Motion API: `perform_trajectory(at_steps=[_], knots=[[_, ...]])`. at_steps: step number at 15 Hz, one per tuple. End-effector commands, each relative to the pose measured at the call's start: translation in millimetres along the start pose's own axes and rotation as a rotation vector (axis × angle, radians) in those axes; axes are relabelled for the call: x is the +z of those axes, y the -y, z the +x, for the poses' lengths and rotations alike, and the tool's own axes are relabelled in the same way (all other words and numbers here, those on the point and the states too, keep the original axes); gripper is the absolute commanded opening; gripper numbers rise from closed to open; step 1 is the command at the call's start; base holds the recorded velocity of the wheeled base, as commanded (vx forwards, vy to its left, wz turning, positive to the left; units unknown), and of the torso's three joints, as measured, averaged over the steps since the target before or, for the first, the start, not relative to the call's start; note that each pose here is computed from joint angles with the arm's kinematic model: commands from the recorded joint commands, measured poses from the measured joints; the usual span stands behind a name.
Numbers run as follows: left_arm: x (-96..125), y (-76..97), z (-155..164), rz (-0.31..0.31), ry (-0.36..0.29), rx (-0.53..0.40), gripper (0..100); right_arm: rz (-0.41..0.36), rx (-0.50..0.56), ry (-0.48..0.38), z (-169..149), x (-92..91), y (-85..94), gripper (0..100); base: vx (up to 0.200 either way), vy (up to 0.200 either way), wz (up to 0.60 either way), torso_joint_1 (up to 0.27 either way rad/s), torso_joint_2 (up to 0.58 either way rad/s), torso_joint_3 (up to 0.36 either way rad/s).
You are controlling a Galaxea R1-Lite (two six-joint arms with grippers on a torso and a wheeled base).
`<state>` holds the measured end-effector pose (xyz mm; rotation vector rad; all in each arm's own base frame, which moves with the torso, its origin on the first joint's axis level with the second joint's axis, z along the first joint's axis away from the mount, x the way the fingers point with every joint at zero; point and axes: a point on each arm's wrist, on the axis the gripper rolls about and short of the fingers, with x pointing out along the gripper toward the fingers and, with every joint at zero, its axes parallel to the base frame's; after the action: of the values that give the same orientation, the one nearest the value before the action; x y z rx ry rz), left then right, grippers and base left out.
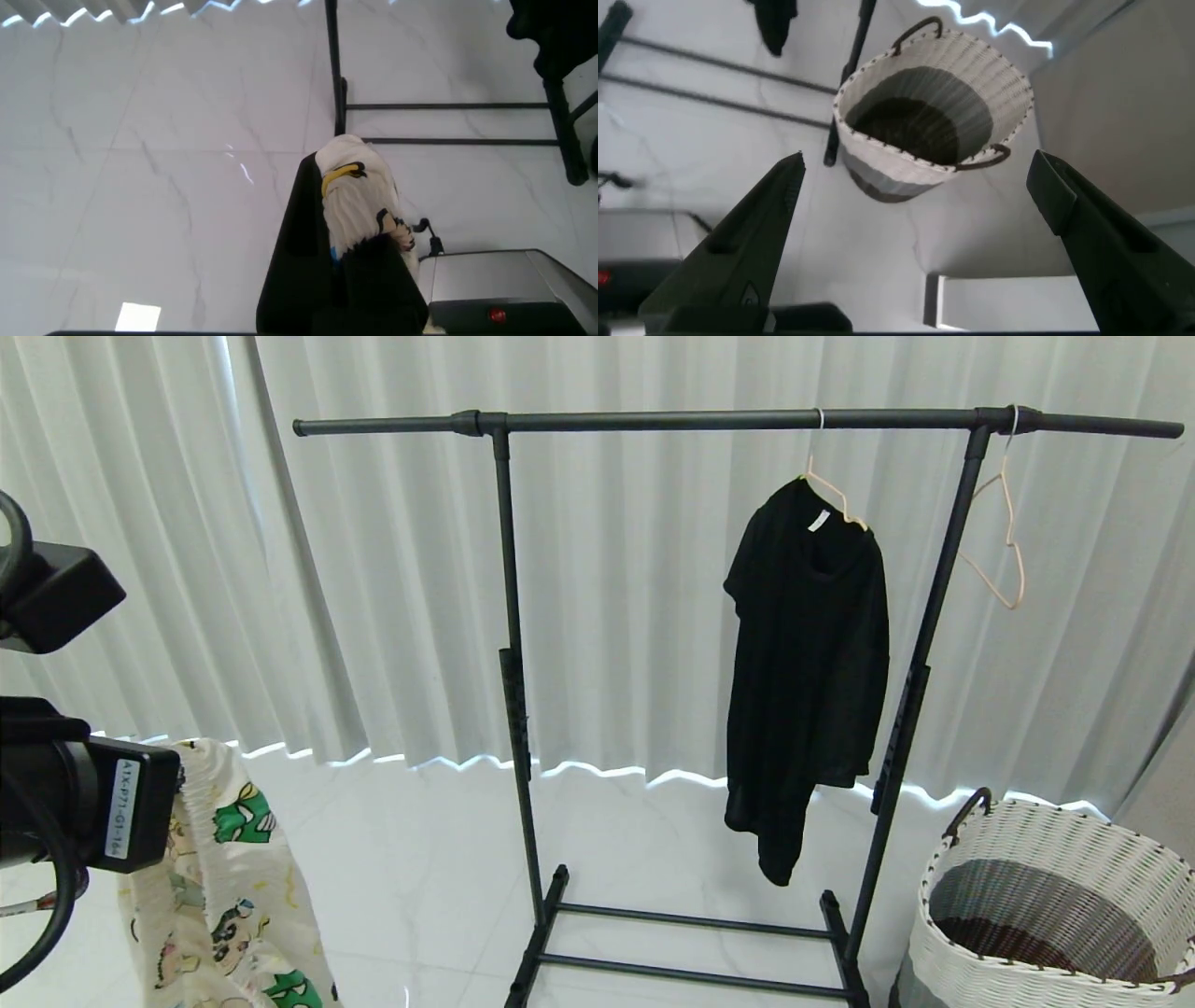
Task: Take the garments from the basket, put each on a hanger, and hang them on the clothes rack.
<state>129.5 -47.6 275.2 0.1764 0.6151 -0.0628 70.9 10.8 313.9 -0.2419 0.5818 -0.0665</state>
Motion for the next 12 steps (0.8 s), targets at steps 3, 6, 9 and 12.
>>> perform_trajectory(at_steps=[3,6,9,12], knots=[[-1.5,-1.2,-2.5,-0.005,0.009,0.001,0,0.009,0.000,0.018,8.8,-1.8,-2.9,100,0.000,0.000,0.00,0.029,-0.09,-0.114],[-1.2,-1.4,-3.1,-0.006,0.012,0.001,0,0.015,-0.001,0.033,11.8,2.2,-3.7,100,0.000,0.000,0.00,0.129,-0.43,-0.274],[-1.3,-1.5,-3.6,-0.006,0.014,0.001,0,0.020,0.007,0.049,13.0,4.8,-4.2,100,0.000,0.000,0.00,0.178,-0.46,-0.282],[-1.6,-2.0,-4.9,-0.008,0.018,0.001,0,0.027,0.015,0.067,13.7,7.3,-4.5,100,0.000,0.000,0.00,0.181,-0.47,-0.282]])
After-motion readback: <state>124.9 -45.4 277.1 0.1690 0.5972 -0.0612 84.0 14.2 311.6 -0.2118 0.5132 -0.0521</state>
